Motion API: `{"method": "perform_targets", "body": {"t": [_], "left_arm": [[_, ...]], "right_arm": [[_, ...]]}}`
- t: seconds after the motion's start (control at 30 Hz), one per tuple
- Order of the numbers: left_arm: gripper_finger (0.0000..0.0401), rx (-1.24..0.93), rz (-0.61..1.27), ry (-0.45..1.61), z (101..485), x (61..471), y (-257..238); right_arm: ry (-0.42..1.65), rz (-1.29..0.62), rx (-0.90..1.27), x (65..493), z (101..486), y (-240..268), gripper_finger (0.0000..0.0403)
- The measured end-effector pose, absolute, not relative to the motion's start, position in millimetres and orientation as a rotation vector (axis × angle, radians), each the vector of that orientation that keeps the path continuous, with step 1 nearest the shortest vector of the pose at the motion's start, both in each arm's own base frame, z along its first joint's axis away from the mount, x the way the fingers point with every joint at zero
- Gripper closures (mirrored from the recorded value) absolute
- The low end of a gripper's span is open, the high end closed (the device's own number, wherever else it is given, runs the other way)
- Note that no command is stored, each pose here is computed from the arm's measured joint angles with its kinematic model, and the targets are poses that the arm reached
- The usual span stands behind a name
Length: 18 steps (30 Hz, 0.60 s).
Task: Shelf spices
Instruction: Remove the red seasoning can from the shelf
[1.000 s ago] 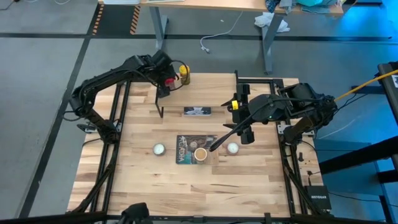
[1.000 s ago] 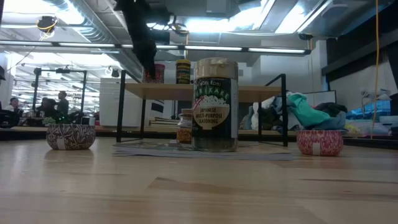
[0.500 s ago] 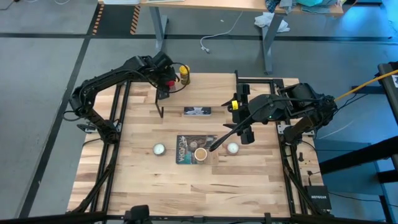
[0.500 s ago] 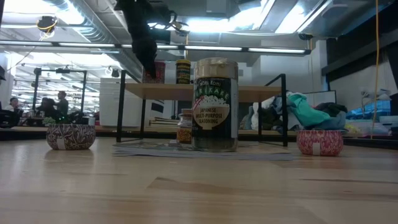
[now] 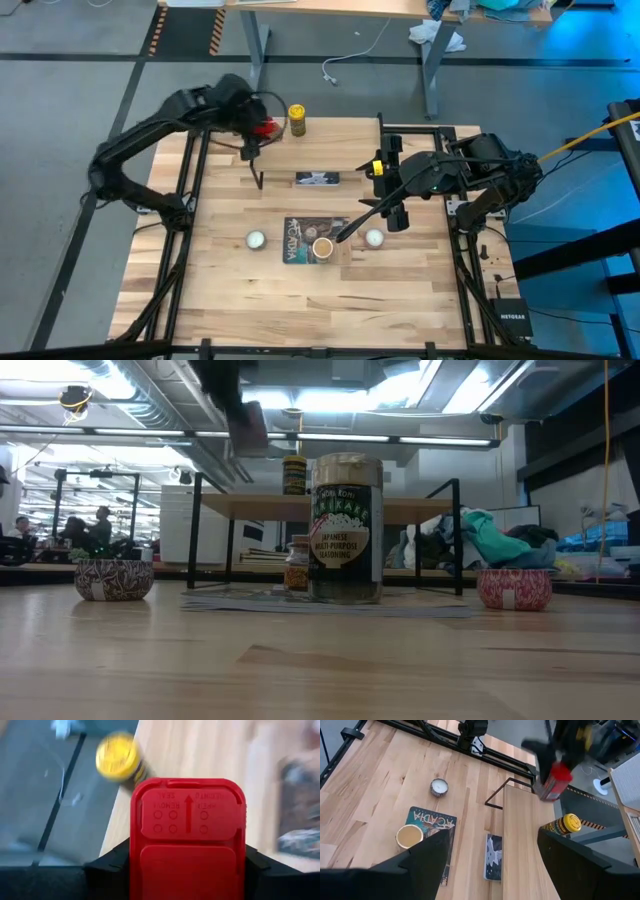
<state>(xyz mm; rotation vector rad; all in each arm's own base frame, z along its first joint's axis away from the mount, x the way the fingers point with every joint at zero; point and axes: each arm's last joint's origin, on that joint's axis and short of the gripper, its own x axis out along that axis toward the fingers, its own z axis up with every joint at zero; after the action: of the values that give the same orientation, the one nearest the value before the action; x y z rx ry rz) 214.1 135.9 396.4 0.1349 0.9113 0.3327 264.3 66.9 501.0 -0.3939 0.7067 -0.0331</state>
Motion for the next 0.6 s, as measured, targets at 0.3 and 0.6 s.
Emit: {"method": "perform_targets", "body": {"t": [0.3, 0.6], "left_arm": [[0.0209, 0.052, 0.119, 0.709, 434, 185, 71], [0.0209, 0.048, 0.057, 0.963, 388, 219, 17]], "right_arm": [[0.705, -0.033, -0.394, 264, 501, 67, 0.0095], [0.693, -0.034, -0.392, 265, 502, 67, 0.0095]]}}
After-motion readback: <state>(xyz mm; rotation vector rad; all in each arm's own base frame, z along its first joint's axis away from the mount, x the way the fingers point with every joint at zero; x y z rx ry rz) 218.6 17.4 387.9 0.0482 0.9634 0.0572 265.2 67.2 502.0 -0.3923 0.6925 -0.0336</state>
